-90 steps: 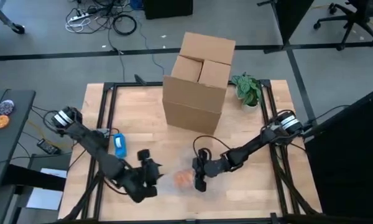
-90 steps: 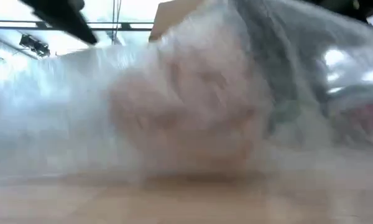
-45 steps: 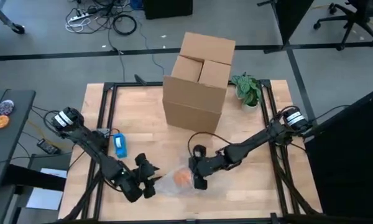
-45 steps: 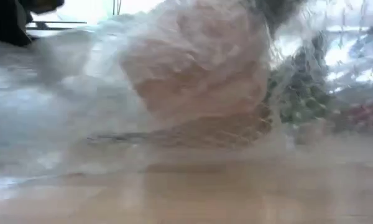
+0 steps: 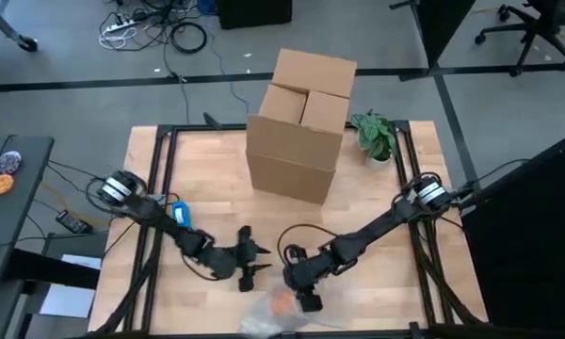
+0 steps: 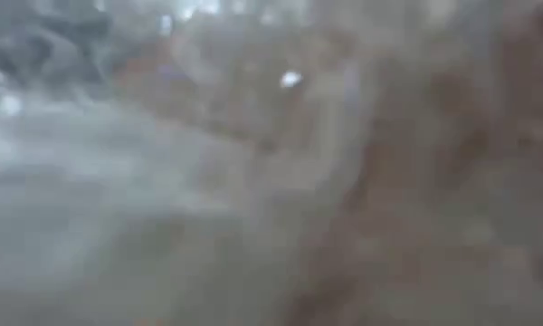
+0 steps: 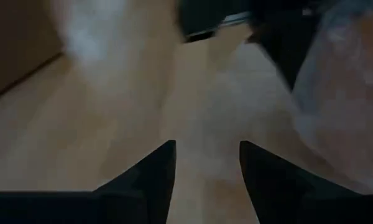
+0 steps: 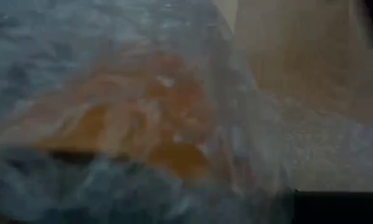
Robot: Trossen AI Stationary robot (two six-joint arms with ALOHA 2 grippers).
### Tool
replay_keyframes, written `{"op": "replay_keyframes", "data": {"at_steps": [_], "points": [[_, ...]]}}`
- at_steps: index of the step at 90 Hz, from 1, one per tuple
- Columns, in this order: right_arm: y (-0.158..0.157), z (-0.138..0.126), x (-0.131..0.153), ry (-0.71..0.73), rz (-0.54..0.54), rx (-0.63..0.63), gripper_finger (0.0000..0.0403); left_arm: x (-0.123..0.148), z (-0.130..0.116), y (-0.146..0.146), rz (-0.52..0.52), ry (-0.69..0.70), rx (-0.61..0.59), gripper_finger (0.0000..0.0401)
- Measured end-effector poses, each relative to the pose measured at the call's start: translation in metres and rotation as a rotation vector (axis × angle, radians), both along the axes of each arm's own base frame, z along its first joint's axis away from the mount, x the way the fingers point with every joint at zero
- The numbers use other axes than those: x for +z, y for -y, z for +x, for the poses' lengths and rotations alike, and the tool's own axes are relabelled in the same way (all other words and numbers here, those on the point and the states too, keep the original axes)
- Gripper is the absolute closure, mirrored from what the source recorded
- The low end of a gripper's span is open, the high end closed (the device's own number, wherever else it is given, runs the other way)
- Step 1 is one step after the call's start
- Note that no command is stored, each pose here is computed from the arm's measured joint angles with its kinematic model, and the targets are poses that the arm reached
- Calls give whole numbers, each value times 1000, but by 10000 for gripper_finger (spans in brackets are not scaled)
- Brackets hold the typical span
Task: Wrap mug
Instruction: Wrap the orange mug using the transparent bubble wrap
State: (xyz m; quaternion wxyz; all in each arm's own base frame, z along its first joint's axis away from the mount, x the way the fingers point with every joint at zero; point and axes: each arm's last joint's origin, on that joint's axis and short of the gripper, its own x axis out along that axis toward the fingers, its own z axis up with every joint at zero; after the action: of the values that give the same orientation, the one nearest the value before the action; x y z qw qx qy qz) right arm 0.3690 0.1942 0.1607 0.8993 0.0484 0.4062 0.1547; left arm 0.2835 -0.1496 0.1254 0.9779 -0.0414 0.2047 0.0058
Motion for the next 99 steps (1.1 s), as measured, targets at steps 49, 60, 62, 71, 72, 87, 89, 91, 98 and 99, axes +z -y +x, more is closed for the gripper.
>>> {"op": "replay_keyframes", "data": {"at_steps": [49, 60, 62, 71, 72, 87, 89, 91, 98, 99], "points": [[-2, -11, 6, -64, -155, 96, 400, -48, 74, -14, 14, -119, -181, 239], [5, -16, 14, -88, -177, 101, 400, -51, 74, -26, 33, -169, -134, 239], [7, -16, 16, -92, -180, 101, 400, -50, 74, -28, 36, -174, -124, 239], [13, -19, 22, -102, -208, 119, 400, -47, 75, -40, 63, -207, -77, 239], [13, -19, 22, -102, -212, 123, 400, -47, 75, -41, 67, -212, -73, 239], [19, -20, 21, -125, -247, 150, 400, -38, 76, -65, 113, -262, -26, 239], [22, -20, 21, -133, -247, 154, 400, -36, 76, -69, 120, -266, -21, 239], [24, -19, 21, -141, -245, 159, 400, -36, 76, -72, 130, -273, -16, 239], [32, -17, 22, -168, -237, 175, 400, -28, 76, -83, 150, -273, 13, 239], [34, -17, 22, -174, -239, 177, 400, -28, 76, -85, 154, -273, 18, 239]]}}
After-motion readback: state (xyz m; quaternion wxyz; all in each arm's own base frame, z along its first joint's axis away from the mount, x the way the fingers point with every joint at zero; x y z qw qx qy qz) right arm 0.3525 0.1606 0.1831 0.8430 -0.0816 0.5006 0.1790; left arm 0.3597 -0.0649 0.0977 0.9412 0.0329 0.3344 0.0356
